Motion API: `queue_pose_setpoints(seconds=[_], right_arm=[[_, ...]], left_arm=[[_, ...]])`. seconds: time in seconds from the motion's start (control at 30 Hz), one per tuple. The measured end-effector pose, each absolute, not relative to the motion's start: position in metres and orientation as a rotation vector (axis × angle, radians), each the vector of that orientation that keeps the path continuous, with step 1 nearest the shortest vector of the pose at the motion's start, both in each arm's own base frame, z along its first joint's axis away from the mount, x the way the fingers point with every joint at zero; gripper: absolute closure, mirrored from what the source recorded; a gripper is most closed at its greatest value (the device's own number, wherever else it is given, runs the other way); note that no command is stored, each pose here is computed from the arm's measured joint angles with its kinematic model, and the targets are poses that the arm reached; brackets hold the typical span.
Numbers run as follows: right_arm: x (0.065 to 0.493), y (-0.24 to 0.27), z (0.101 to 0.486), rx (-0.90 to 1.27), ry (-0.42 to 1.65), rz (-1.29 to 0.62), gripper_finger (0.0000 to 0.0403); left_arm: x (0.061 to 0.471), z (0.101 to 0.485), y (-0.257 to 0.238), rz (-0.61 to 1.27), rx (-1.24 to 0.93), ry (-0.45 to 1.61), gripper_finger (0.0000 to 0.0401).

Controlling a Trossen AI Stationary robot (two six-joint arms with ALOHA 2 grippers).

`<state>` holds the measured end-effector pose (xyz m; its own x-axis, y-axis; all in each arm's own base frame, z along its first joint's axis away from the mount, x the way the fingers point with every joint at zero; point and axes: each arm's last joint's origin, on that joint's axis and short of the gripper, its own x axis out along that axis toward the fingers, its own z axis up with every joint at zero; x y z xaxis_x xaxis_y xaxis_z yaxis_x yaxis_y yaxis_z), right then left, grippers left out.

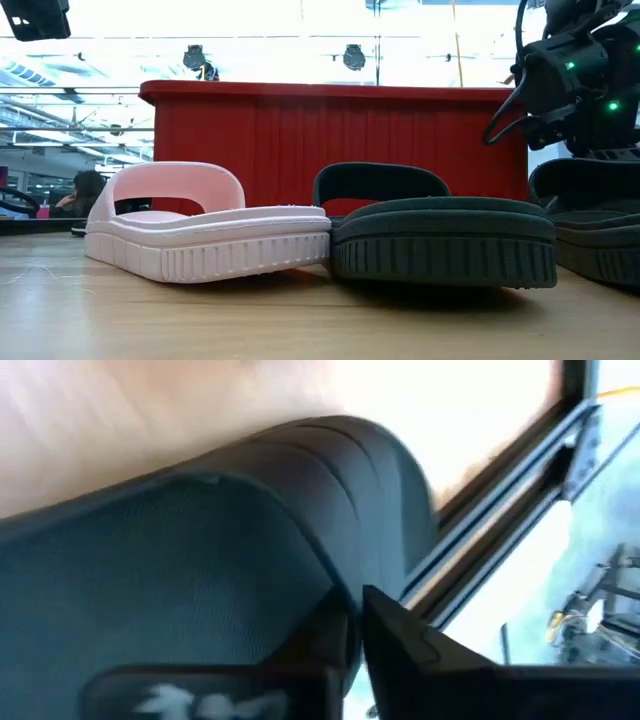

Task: Pick and place slides into bin
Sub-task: Put the black slide into the red bin

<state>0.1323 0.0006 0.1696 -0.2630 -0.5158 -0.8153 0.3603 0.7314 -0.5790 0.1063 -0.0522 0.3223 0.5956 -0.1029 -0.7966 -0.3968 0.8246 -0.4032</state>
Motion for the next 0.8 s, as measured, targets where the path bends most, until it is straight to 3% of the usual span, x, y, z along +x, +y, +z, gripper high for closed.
queue_pose_setpoints(seconds=[0.33,0.8], right_arm=[[0.136,0.002,0.176,-0.099,1.641,-0.814,0.04],[0.151,0.016,0.222,0.049,1.706,-0.66,0.0402]], left_arm=[[0.107,0.323,-0.052,0.18,-0.6,0.926,0.0304],[0.107,0.323,-0.053,0.176,-0.594,0.925,0.0304]])
